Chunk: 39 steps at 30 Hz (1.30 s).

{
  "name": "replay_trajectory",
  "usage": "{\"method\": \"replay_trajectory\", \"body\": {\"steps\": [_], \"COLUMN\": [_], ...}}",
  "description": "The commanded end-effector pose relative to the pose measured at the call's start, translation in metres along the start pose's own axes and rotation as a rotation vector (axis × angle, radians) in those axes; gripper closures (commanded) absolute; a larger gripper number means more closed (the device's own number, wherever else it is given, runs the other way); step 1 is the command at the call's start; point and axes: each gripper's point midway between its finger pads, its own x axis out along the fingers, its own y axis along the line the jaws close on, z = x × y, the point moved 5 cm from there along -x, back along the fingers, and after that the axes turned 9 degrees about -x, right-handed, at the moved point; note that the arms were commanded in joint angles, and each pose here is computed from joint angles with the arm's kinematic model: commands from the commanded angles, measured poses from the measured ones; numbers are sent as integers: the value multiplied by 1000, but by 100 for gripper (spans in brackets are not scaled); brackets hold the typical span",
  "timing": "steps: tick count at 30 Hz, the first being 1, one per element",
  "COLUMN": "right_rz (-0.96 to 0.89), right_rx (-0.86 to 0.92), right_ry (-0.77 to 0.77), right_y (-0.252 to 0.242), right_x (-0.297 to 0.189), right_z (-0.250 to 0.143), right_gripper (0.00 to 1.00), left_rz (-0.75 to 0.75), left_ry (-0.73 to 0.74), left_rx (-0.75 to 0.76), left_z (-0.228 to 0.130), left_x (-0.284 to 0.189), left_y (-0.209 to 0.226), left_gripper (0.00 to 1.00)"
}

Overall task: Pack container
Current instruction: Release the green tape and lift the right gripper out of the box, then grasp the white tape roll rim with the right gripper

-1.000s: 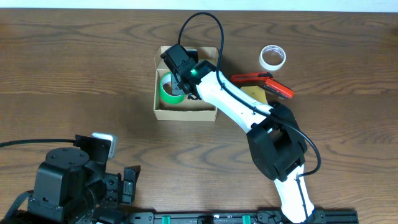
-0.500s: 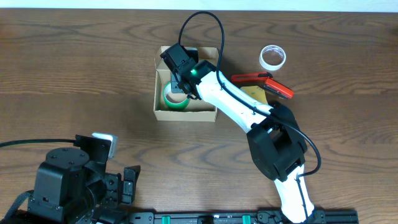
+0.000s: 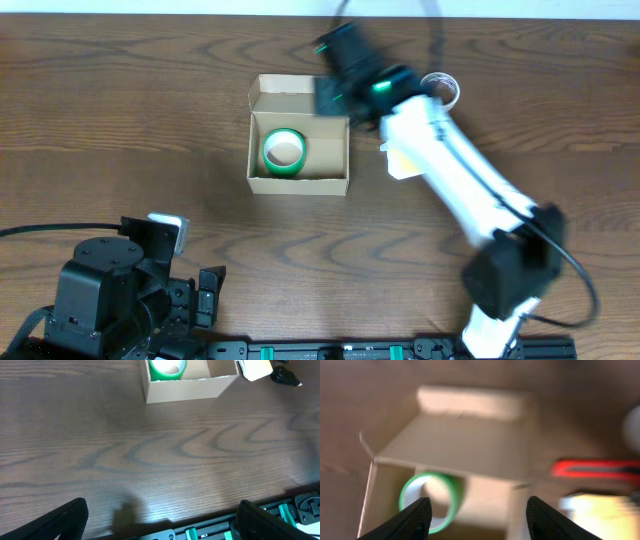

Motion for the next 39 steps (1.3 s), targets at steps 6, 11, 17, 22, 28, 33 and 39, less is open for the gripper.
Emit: {"method": "replay_trajectory", "body": {"steps": [6,11,17,22,28,33,39], "right_rz": [-161,-196,-204,-222,-229,-224,-201], "right_rx": [-35,-51,-102,-95,-65,-55,-52], "right_ry": [35,93,148,185,218,260,263], "right_y": [-120,-161,-182,-196,-216,-223,-221], "right_x": [8,44,94,124,149,166,176], "right_z": [13,5,-9,-23,-38,-52,-57], "right_gripper": [35,31,29,28,27,26,25], "left_rz": [-1,-1,-1,-1,-1,-1,-1], "left_ry": [8,8,8,8,8,8,8], "left_rx": [-4,-4,-4,-4,-4,-4,-4], "left_z": [-1,-1,-1,-1,-1,-1,-1], "left_x": [1,1,1,1,1,1,1], "left_y": [0,0,0,0,0,0,0], "left_gripper": [5,5,5,5,5,5,5]}}
